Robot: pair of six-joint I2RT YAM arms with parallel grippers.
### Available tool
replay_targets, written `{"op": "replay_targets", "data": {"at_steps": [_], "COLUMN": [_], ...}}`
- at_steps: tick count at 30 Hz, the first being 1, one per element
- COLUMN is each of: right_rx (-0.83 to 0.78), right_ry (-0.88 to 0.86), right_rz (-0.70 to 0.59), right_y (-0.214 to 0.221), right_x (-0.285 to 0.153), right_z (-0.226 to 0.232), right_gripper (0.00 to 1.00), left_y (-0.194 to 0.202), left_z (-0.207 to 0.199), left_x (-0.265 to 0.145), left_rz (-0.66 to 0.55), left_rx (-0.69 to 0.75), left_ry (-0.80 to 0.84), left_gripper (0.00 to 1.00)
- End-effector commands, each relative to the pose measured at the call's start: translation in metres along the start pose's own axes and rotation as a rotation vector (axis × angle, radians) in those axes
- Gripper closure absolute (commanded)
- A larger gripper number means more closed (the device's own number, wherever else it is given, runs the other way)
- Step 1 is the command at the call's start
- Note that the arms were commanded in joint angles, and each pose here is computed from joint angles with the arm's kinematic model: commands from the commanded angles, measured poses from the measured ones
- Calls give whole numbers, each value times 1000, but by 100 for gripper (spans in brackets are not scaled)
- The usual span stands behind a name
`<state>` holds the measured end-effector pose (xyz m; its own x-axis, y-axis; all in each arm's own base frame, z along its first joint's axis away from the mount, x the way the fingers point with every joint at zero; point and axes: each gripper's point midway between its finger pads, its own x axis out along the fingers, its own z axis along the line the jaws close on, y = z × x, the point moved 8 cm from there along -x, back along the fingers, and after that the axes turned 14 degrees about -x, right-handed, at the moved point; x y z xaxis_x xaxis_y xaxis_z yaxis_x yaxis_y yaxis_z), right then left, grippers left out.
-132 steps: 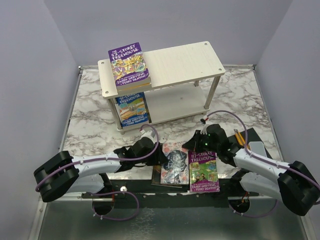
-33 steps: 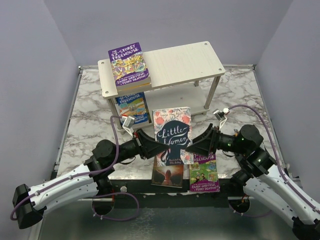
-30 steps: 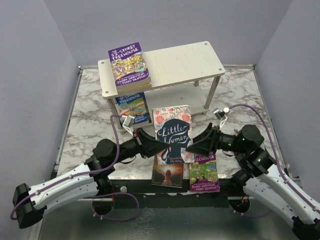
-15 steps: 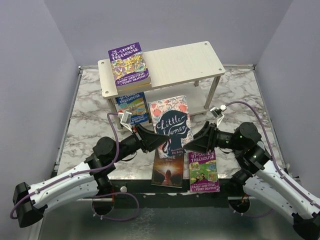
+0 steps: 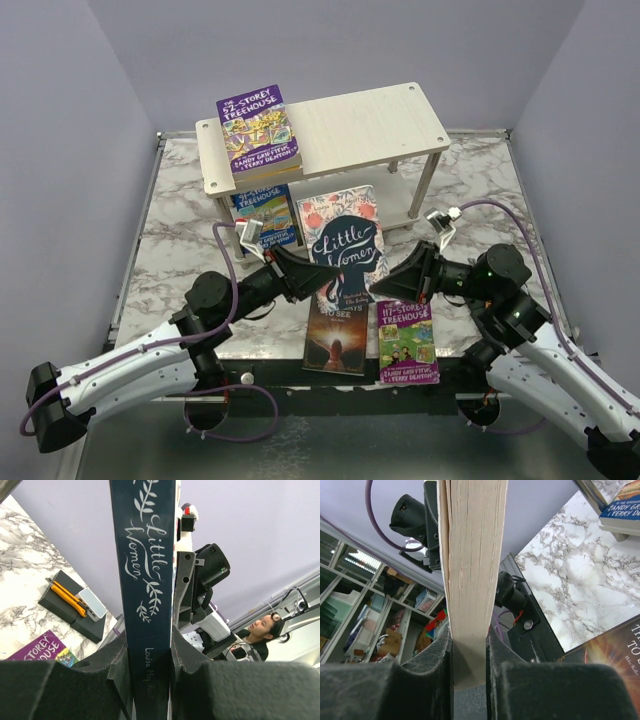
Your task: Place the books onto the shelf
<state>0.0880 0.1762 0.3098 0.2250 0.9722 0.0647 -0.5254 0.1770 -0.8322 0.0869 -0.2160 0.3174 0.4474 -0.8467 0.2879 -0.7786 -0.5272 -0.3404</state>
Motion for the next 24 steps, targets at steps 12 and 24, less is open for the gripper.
{"op": "replay_targets", "data": {"at_steps": [12, 24], "right_rx": [-92, 62], "right_ry": [275, 472], "right_rz": [-37, 68], "right_y": [-21, 19], "right_x": [-25, -17], "right_z": [8, -41], "right_gripper": [99, 99], "left_y": [-9, -26], "left_z": [10, 26], "left_x": [-13, -62], "left_rz": [-71, -92], "left_rx": [24, 265], "left_ry": [-160, -523], "left_gripper": [17, 1]}}
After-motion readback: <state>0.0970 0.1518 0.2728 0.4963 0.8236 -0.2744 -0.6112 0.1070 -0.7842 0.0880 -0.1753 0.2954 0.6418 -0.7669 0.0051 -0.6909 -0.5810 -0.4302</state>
